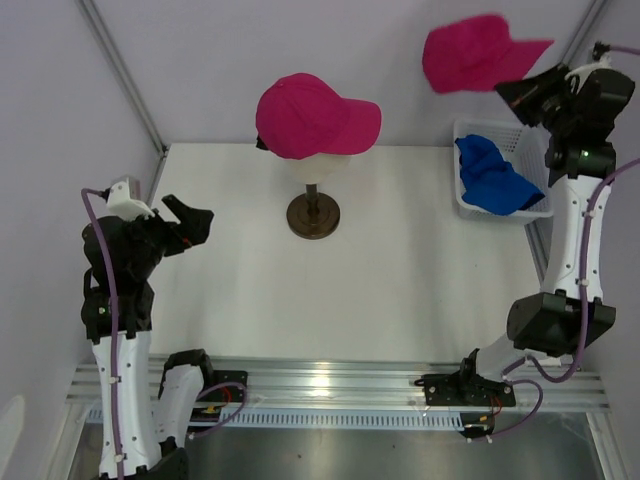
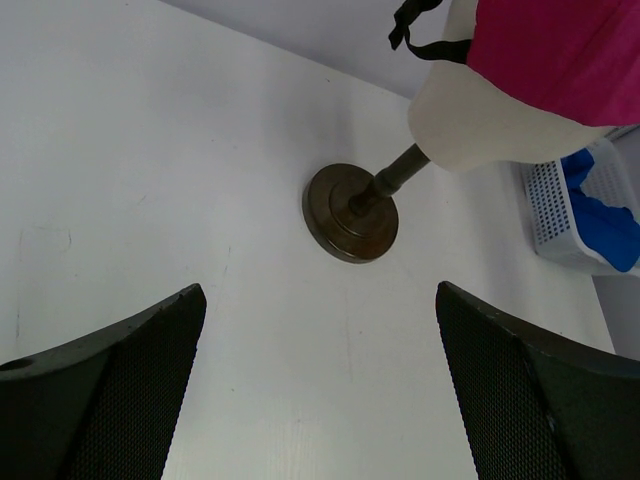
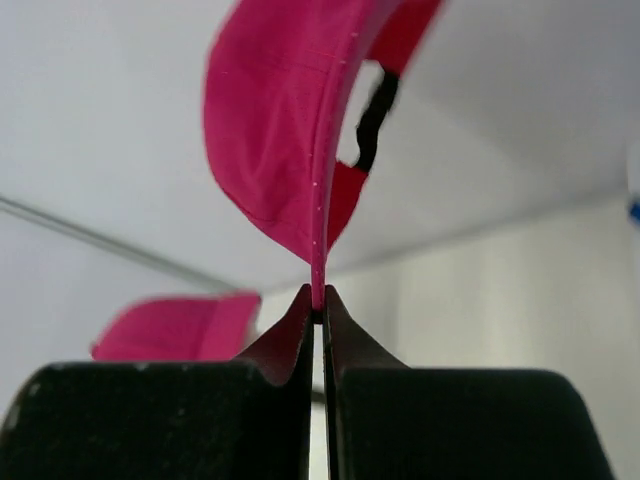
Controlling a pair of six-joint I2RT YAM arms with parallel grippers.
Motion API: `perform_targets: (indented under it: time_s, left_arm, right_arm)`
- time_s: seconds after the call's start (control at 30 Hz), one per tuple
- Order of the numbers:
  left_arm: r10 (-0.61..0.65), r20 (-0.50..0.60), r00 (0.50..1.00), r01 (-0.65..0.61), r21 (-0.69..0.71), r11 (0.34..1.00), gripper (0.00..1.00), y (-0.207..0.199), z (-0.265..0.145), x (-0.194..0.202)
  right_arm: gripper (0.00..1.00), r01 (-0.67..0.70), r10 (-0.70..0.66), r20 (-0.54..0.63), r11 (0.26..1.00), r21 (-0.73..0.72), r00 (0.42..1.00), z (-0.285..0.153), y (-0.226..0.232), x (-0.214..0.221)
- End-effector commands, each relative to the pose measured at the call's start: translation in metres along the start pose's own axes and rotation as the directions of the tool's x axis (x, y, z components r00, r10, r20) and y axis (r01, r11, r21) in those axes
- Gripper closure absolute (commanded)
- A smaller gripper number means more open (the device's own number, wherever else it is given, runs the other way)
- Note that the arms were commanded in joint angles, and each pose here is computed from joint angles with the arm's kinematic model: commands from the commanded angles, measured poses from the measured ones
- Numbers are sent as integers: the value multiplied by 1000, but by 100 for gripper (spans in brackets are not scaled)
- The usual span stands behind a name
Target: Stack the hats
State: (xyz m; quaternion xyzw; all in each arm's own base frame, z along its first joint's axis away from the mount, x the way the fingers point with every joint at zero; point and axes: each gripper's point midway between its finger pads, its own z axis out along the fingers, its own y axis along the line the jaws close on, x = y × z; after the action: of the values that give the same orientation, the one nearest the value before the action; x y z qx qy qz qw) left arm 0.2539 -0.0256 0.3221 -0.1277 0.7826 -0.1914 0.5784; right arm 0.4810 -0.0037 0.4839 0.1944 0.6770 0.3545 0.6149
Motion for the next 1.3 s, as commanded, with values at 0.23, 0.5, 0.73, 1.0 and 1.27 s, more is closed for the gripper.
perform_targets:
  time_s: [0.23, 0.5, 0.73, 1.0, 1.27]
  left_arm:
    - [23, 36, 999, -25, 53, 998, 1, -25, -19, -24]
    - [16, 24, 1000, -18, 71, 997, 1, -28, -18, -24]
    - [6, 29, 1000, -7, 63, 998, 1, -26, -14, -24]
    - [8, 17, 1000, -9, 61, 998, 0, -25, -9, -26]
    - [-15, 35, 999, 13, 82, 997, 0, -28, -8, -26]
  right_arm:
    - [100, 95, -110, -191, 992, -86, 975, -31, 42, 36]
    - [100, 91, -123, -185, 981, -171, 975, -37, 58, 17]
    - [100, 162, -166, -251, 986, -34, 954, -14, 20, 59]
    - [100, 59, -95, -279, 989, -137, 955, -10, 25, 57]
    - [100, 75, -107, -184, 982, -174, 977, -17, 57, 10]
